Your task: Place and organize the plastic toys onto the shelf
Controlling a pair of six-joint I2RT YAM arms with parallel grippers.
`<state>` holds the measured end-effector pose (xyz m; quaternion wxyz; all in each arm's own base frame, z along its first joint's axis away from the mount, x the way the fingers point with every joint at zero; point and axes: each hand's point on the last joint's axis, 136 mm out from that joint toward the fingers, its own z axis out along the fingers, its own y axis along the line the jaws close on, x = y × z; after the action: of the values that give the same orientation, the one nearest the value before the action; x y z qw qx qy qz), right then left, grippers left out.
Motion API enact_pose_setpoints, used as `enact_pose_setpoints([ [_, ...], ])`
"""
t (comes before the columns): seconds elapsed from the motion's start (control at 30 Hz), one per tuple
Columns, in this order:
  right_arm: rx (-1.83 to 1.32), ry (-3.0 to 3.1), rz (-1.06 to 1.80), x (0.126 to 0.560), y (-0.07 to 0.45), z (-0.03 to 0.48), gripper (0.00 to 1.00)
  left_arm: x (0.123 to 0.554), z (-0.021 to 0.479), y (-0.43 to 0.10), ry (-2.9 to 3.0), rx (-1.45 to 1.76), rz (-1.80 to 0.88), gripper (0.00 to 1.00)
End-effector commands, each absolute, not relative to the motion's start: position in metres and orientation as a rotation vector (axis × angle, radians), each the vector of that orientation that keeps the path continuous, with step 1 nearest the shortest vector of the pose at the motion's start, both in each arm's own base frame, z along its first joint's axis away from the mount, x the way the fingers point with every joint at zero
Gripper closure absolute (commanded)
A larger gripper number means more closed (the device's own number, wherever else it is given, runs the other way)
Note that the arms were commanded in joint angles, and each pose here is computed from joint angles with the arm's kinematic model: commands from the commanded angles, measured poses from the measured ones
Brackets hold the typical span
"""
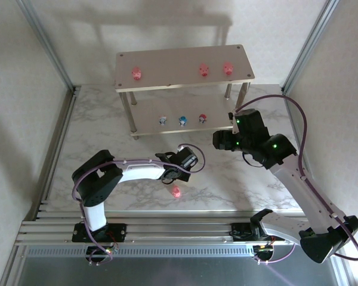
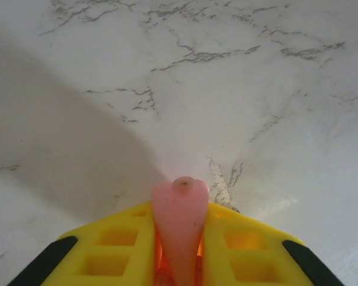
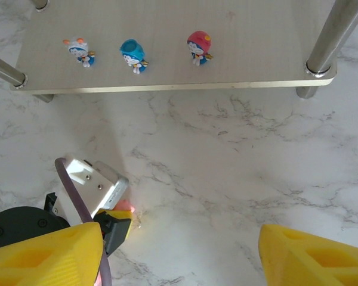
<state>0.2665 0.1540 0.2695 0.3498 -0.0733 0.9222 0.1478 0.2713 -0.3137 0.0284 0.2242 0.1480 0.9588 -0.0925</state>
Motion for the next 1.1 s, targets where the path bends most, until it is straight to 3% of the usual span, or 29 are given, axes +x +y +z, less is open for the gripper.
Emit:
enact_pose_setpoints([
  [0.0, -0.207, 2.379, 0.382, 0.271, 0.155, 0.27, 0.29, 0.289, 0.079, -0.306, 2.566, 0.373, -0.254, 0.84],
  [0.33, -0.228, 2.389, 0.416, 0.283, 0.169, 0.268, 0.3, 0.356, 0.327, -0.274, 2.182, 0.307, -0.362, 0.84],
  [0.47, -0.237, 2.381, 0.442, 0.289, 0.177, 0.271, 0.3, 0.383, 0.393, -0.244, 2.055, 0.247, -0.317, 0.83],
  [0.63, -0.249, 2.38, 0.463, 0.295, 0.184, 0.274, 0.3, 0.413, 0.42, -0.218, 2.006, 0.194, -0.289, 0.83],
  [1.07, -0.258, 2.358, 0.523, 0.306, 0.198, 0.278, 0.3, 0.458, 0.404, -0.203, 2.047, 0.135, -0.277, 0.83],
])
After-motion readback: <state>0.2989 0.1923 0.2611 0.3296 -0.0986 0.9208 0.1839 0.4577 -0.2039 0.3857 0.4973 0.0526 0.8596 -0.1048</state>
